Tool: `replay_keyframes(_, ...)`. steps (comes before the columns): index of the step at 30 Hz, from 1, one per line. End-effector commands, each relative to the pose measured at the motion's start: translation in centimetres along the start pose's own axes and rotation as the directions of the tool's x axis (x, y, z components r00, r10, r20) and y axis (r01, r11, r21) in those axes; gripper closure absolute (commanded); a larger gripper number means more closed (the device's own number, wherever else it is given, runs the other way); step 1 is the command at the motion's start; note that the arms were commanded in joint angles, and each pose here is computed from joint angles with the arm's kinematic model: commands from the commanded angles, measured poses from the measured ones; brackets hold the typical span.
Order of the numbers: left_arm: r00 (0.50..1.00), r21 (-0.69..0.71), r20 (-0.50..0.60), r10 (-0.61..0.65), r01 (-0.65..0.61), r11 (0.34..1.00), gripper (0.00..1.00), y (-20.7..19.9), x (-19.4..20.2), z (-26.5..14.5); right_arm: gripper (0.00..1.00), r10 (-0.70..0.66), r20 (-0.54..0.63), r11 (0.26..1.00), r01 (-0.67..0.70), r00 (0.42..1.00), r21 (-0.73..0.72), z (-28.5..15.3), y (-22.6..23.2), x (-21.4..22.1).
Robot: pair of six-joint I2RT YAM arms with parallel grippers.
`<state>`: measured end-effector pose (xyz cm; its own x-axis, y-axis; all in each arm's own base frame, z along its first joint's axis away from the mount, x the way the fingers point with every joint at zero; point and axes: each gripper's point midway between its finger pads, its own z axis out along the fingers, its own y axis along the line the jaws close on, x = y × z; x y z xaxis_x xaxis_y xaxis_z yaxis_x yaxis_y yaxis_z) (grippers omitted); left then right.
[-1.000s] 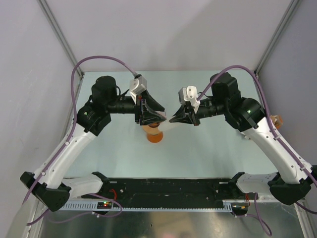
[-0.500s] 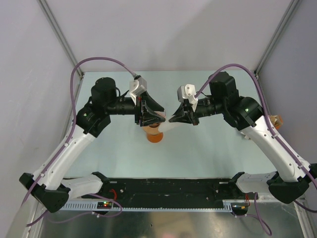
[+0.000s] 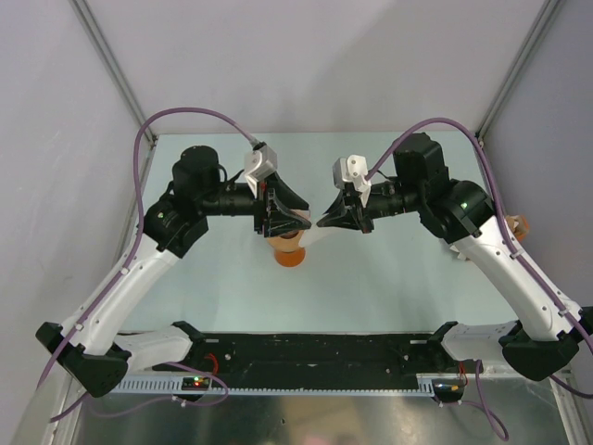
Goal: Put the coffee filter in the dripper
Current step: Place the coffee filter in the coffee dripper.
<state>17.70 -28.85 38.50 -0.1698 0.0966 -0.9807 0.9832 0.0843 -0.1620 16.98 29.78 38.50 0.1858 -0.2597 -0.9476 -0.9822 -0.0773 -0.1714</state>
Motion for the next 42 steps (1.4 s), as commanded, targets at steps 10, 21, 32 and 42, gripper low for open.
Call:
replay_keyframes(10,0.999,0.009,0.019,0.036,-0.037,0.999,0.58,-0.5,-0.6,0.1,1.00,-0.006,0.018,0.999,0.005,1.000,0.037,-0.8,-0.2,-1.7)
replay_keyframes(21,1.000,0.006,0.001,0.027,-0.027,1.000,0.61,0.0,0.0,0.4,1.00,-0.021,0.053,1.000,0.020,0.998,0.015,-1.0,0.2,-2.6)
replay_keyframes(32,0.999,0.027,-0.001,0.052,-0.052,0.998,0.58,0.0,0.0,0.1,1.00,-0.026,0.041,0.999,0.025,0.999,0.024,-1.3,-0.1,-2.2)
replay_keyframes(42,0.999,0.029,-0.006,0.040,-0.040,0.999,0.57,0.3,0.1,0.2,1.00,-0.033,0.051,0.999,0.031,0.998,0.035,-1.2,-0.5,-2.4)
